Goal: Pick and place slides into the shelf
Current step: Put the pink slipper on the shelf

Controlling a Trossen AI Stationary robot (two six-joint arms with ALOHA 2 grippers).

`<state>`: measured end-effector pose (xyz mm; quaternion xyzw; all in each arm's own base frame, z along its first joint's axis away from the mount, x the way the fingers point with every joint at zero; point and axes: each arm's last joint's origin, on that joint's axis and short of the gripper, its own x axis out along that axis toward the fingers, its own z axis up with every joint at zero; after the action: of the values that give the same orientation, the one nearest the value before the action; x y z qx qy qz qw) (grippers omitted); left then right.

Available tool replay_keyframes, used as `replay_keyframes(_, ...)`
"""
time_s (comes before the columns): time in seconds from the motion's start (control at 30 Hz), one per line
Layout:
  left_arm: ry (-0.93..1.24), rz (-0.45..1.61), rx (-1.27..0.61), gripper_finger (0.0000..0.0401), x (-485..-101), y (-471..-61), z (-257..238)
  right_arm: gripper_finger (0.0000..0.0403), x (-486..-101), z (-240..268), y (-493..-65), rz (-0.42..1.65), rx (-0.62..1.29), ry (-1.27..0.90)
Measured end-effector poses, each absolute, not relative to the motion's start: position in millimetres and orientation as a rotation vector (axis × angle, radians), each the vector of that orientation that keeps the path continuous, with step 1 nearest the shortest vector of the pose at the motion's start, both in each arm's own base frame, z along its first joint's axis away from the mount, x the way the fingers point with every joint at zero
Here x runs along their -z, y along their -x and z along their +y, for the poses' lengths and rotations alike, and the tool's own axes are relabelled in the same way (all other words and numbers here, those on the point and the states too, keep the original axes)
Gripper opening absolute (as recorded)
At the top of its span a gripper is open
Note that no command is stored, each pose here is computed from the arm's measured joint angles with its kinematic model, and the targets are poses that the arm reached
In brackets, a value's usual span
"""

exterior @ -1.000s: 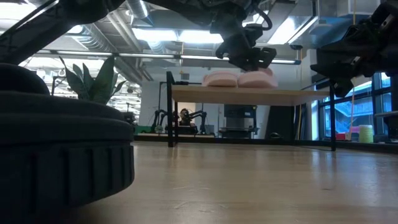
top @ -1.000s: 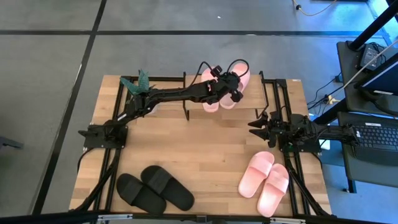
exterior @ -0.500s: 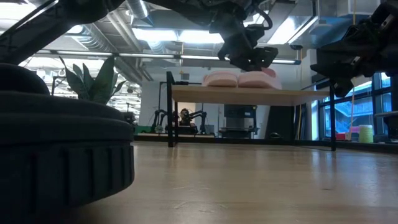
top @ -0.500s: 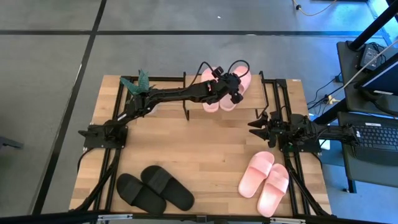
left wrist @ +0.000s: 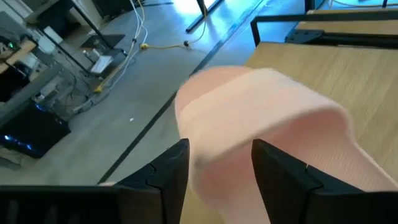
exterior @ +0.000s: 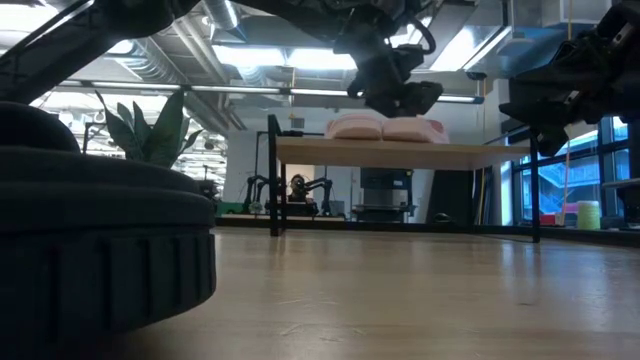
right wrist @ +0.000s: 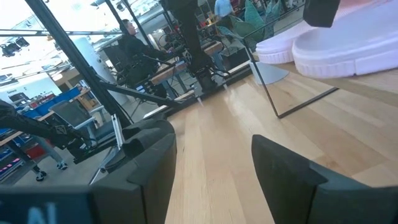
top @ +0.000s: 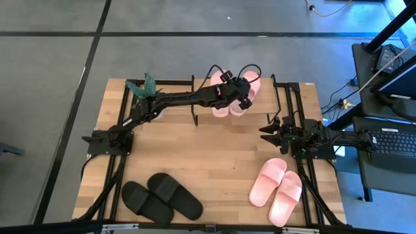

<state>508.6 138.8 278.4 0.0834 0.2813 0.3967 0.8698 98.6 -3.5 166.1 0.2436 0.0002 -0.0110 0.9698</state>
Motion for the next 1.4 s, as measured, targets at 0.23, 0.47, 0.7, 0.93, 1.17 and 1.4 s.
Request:
replay_keyframes(0.23,-0.111,0.624,-0.806,0.0166,-273.6,-504.3,146.1,0.021,-166.1,-3.4,-98.6,0.0,0.022,-0.495)
replay_keyframes(0.47,-0.096,0.622,-0.782,0.0166,-273.5,-504.8,145.0,0.021,-166.1,-3.5,-98.6,0.0,0.022,-0.496)
replay_keyframes(0.7,-0.094,0.623,-0.774,0.0166,-273.3,-505.2,143.5,0.021,-166.1,-3.5,-98.6,0.0,0.022,-0.495)
replay_keyframes(0.93,-0.098,0.623,-0.768,0.0166,-273.3,-505.9,140.9,0.021,-166.1,-3.5,-98.6,0.0,0.022,-0.494)
replay_keyframes(1.17,-0.1,0.627,-0.769,0.0166,-273.1,-505.9,140.6,0.021,-166.1,-3.4,-98.6,0.0,0.022,-0.494)
replay_keyframes(1.4,-0.111,0.626,-0.767,0.0166,-276.9,-505.1,136.2,0.021,-166.1,-3.5,-98.6,0.0,0.022,-0.493)
